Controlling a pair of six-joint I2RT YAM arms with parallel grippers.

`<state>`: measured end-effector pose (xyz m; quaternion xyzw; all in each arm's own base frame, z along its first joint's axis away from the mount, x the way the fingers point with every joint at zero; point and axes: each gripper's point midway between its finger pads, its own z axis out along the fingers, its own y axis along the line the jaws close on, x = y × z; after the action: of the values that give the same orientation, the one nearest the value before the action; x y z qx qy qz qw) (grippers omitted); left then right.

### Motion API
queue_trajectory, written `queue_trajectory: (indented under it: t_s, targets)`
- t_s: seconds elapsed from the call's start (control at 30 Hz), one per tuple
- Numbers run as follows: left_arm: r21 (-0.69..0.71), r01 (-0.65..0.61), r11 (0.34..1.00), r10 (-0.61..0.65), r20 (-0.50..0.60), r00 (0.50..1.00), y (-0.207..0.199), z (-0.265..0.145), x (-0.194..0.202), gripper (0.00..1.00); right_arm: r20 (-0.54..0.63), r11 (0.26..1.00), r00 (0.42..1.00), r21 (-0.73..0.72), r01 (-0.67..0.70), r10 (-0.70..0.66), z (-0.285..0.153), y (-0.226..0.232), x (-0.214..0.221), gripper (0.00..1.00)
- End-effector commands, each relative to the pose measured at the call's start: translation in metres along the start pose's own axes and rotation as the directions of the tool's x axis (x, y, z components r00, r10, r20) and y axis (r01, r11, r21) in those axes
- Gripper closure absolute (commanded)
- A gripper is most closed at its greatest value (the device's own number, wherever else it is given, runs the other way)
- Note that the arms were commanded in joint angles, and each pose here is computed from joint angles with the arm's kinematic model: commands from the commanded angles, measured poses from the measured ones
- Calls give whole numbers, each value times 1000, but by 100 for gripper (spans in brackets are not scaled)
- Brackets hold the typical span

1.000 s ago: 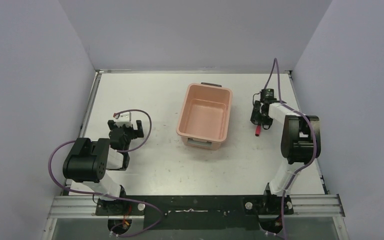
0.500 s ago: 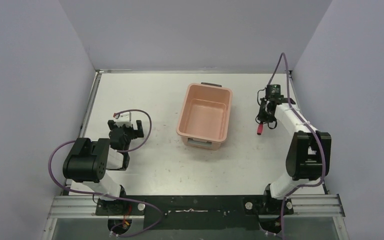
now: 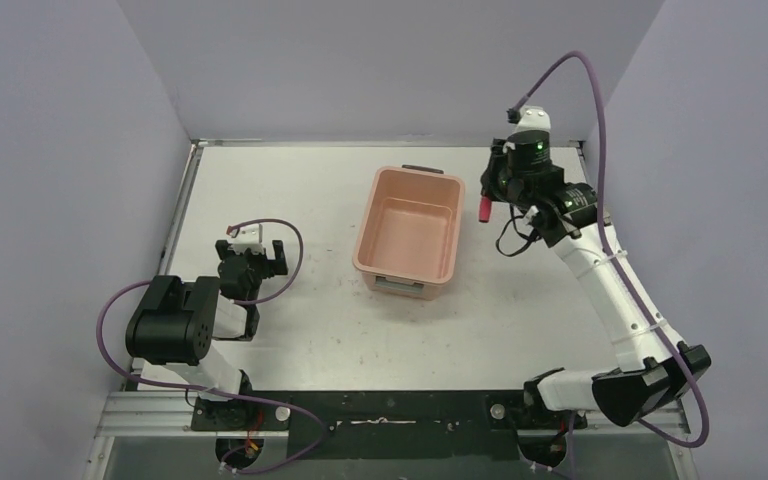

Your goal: Put the screwdriver in the bin

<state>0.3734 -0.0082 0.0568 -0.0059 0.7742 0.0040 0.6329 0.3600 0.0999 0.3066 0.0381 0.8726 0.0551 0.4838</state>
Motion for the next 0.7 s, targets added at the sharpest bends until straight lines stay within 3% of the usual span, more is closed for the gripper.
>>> queue_trajectory:
  t_s: [0.0, 0.13, 0.23, 0.43, 0.67]
  targets:
    - [9, 0, 1000, 0, 69, 998, -1, 3, -19, 3, 70, 996, 998, -90, 0, 7, -18, 60, -12, 100]
    - [9, -2, 1000, 1, 69, 998, 0, 3, -19, 3, 12, 984, 997, -160, 82, -81, 2, 113, 16, 100]
    - [9, -2, 1000, 1, 67, 998, 0, 3, -19, 3, -79, 979, 987, -163, 125, -139, 35, 129, 52, 100]
    - [8, -2, 1000, 1, 68, 998, 0, 3, -19, 3, -260, 965, 942, -210, 159, -212, 100, 148, 138, 100]
    - [9, -2, 1000, 1, 68, 998, 0, 3, -19, 3, -406, 969, 884, -174, 174, -231, 153, 138, 209, 100]
